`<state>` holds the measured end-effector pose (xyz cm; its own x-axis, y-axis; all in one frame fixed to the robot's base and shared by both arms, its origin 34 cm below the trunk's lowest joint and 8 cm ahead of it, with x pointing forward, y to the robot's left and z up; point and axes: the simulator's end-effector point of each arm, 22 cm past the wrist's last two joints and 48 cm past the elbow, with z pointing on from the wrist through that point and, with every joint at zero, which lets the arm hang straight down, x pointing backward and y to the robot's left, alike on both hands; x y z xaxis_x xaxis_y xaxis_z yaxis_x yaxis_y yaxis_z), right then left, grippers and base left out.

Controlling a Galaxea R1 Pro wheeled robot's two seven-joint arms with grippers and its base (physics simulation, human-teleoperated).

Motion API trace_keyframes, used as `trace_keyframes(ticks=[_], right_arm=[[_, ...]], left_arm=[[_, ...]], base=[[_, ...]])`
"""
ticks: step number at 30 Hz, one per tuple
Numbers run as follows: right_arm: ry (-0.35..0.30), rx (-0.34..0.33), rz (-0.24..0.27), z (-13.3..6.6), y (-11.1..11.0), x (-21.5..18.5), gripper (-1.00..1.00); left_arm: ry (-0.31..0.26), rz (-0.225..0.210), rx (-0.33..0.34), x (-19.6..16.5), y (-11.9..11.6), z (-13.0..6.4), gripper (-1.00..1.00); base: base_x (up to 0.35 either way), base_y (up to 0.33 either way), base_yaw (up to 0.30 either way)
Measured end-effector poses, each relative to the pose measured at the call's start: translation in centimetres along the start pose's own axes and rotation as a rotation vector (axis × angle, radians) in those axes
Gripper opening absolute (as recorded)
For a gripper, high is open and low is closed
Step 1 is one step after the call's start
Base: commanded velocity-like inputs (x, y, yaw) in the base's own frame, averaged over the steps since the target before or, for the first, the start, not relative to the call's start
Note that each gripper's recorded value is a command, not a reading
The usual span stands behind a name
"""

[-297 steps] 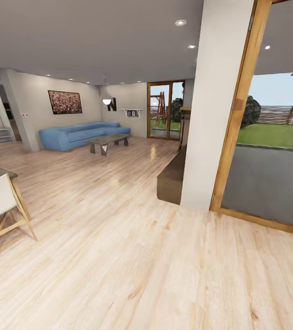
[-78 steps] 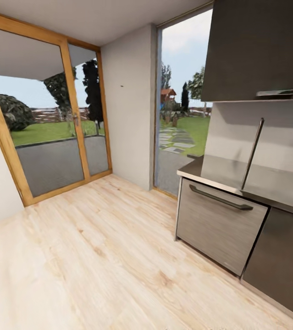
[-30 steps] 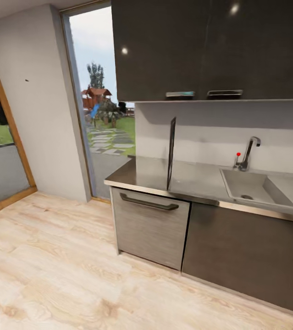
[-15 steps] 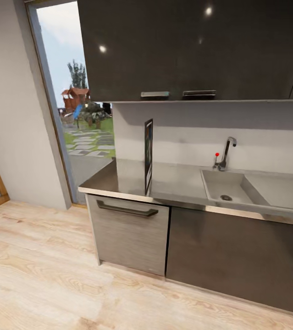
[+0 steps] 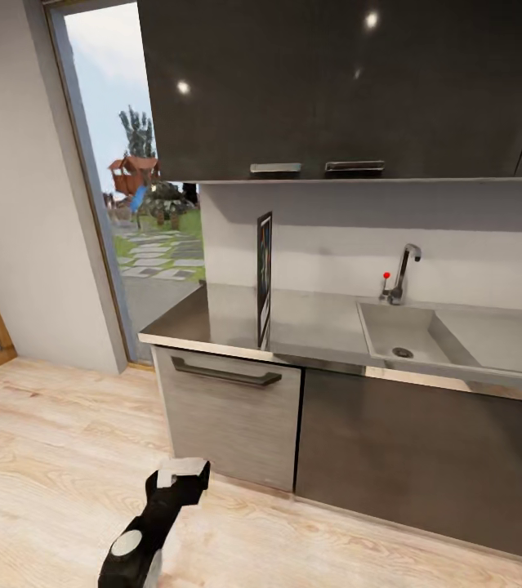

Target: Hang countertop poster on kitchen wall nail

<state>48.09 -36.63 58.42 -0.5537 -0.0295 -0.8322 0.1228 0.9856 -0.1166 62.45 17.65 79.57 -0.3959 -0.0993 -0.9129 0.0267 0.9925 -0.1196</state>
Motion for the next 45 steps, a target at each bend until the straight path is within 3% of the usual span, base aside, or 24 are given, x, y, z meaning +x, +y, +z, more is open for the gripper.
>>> trace_keyframes(ticks=[1,2,6,10,16,21,28,45], right_arm=[[-0.061,0.0,-0.008,-1.5,-0.3,-1.3,1.0],[-0.08,-0.001,-0.011,-2.2,-0.4,-1.7,1.0],[-0.133,-0.006,-0.021,-4.4,-0.5,-2.8,1.0],[-0.15,-0.01,-0.027,-5.7,-0.5,-3.0,1.0],[-0.152,-0.014,-0.032,-6.1,-0.4,-3.0,1.0],[-0.148,-0.015,-0.035,-6.2,-0.3,-2.7,1.0],[-0.143,-0.015,-0.036,-6.2,-0.3,-2.5,1.0],[-0.149,-0.017,-0.036,-6.2,-0.3,-2.7,1.0]], left_arm=[[-0.044,-0.008,0.012,-4.3,-1.0,1.2,1.0],[-0.071,-0.008,0.019,-6.7,-1.4,1.9,1.0],[-0.088,0.005,0.034,-12.0,-2.3,4.3,1.0],[-0.13,0.027,0.055,-19.1,-3.6,7.1,1.0],[-0.169,0.07,0.084,-25.8,-5.8,9.3,1.0],[-0.165,0.09,0.112,-28.7,-7.6,10.7,1.0],[-0.267,0.046,0.156,-32.0,-9.0,10.8,1.0],[-0.284,0.032,0.162,-31.9,-9.1,11.0,1.0]], base=[[0.0,0.0,0.0],[0.0,0.0,0.0],[0.0,0.0,0.0],[0.0,0.0,0.0],[0.0,0.0,0.0],[0.0,0.0,0.0],[0.0,0.0,-0.006],[0.0,0.0,-0.207]])
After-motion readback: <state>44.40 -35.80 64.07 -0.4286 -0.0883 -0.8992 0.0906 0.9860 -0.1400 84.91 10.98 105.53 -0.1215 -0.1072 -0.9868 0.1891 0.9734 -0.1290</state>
